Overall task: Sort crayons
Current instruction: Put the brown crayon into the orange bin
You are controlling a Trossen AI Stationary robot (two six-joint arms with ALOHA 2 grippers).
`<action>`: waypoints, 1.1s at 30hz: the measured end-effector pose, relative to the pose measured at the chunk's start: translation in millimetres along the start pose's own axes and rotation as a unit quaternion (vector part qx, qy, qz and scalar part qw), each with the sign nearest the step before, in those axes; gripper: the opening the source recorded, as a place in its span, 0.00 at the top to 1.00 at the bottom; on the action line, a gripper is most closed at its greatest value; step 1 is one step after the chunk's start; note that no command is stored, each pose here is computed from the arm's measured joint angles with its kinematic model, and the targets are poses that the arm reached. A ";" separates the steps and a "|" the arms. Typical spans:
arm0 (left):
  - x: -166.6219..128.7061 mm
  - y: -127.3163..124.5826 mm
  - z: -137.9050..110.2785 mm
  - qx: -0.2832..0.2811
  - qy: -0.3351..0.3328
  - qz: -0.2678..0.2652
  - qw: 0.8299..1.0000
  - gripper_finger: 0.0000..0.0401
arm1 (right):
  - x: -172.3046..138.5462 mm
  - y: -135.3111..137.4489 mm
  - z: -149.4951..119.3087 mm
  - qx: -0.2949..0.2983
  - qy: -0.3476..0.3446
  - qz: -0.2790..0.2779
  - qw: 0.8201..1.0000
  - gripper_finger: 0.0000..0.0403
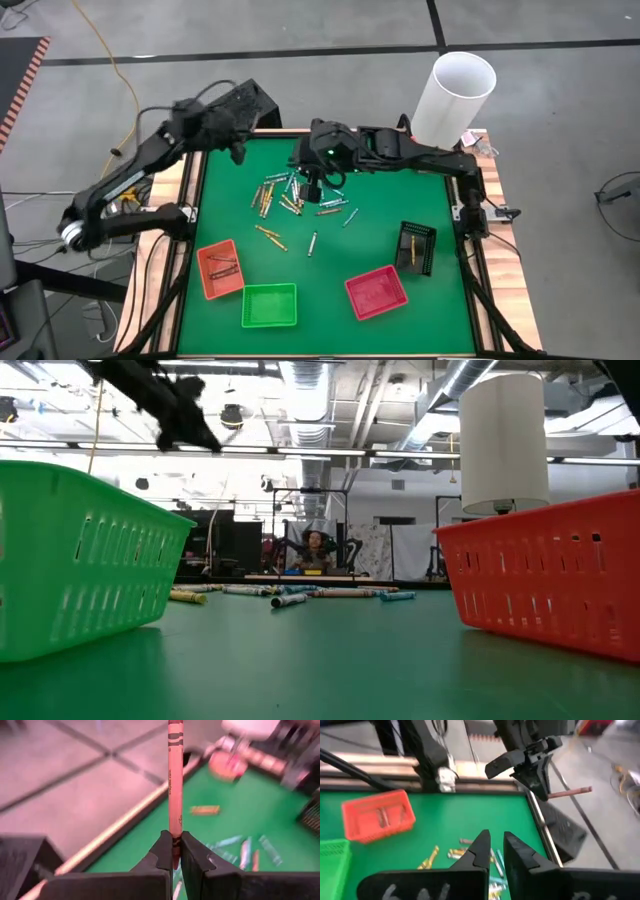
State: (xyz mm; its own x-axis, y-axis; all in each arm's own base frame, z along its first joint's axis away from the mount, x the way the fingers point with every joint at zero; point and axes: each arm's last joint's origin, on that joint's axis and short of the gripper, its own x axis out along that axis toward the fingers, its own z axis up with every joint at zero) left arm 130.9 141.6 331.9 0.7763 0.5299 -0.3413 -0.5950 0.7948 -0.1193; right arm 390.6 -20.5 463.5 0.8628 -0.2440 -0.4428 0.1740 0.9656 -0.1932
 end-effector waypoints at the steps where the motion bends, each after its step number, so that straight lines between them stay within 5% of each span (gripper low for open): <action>1: -9.1 -3.9 1.8 0.002 -0.018 -0.008 1.000 1.00 | -0.8 1.4 1.2 -0.002 -0.010 0.004 1.000 0.89; 10: -75.0 -35.6 9.5 0.023 -0.135 -0.071 0.988 1.00 | 22.3 7.2 -1.2 -0.006 -0.143 0.037 0.989 0.89; 19: -111.7 -47.9 6.3 0.022 -0.193 -0.108 0.975 1.00 | 50.6 8.4 -12.6 0.002 -0.279 0.067 0.958 0.89; 33: -89.7 -55.8 -12.3 0.008 -0.222 -0.158 0.962 1.00 | 72.9 4.0 -14.3 0.007 -0.337 0.022 0.941 0.58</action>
State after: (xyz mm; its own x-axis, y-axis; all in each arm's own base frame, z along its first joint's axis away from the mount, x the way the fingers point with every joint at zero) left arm 91.8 46.0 357.8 0.9327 0.3315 0.1421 -0.3134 0.9399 -0.1354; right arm 447.4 -35.6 417.9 0.9736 -0.0960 0.2073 0.1334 0.9755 -0.1748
